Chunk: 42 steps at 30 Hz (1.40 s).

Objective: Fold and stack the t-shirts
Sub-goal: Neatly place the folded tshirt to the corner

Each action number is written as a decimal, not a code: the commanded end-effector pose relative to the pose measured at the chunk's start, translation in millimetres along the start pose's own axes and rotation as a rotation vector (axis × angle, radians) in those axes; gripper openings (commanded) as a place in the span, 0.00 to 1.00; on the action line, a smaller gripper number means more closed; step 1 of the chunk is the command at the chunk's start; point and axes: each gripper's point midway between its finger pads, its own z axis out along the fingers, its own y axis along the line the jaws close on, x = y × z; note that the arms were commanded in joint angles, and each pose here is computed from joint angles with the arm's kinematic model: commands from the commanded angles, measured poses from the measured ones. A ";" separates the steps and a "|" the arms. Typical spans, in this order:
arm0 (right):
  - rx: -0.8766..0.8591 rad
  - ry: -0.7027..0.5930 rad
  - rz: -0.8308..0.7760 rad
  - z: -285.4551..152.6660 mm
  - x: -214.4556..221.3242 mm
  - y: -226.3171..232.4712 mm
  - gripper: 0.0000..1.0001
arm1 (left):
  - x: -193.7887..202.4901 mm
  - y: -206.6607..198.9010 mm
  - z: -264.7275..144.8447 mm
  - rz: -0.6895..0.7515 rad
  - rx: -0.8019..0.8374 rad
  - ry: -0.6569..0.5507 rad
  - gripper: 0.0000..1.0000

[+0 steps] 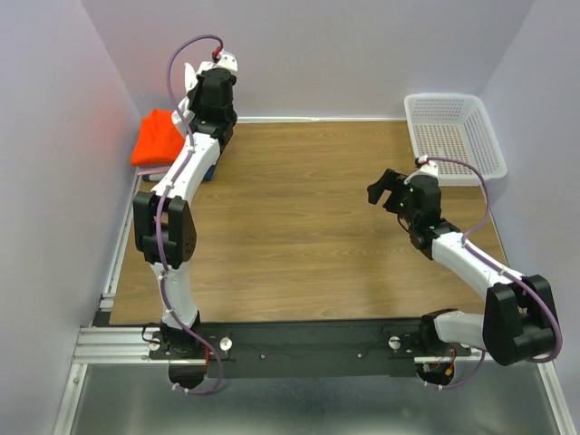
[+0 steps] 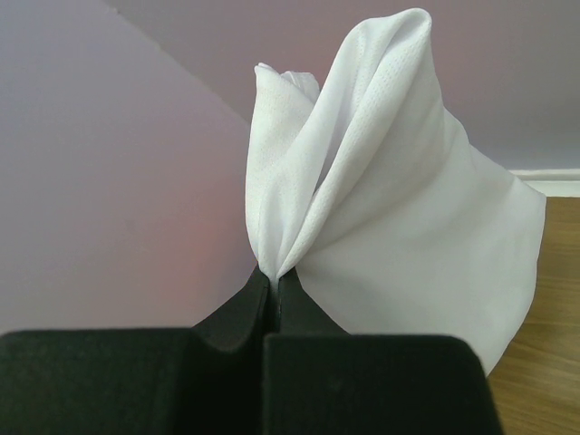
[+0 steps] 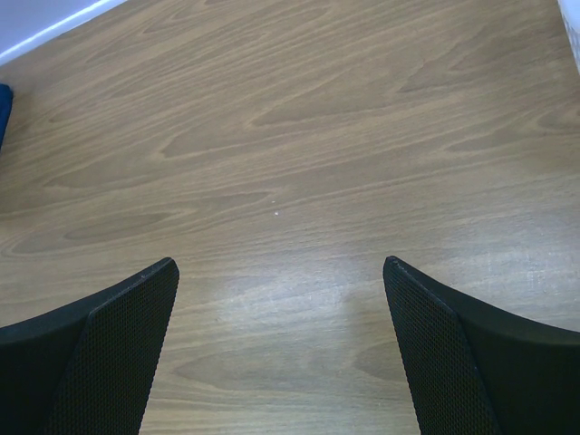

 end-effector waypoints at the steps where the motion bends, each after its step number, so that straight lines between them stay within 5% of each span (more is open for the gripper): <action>1: 0.033 -0.027 -0.002 -2.3 -12.1 -3.3 1.00 | -37.3 32.3 -13.4 -0.071 -0.023 -0.089 0.00; 22: 0.045 -0.029 -0.006 -2.0 -12.7 -5.9 1.00 | -63.8 47.3 -32.5 -0.098 0.042 -0.145 0.00; 42: 0.091 -0.012 -0.017 5.0 -8.4 -14.2 1.00 | 28.0 20.1 47.2 -0.039 0.064 0.026 0.00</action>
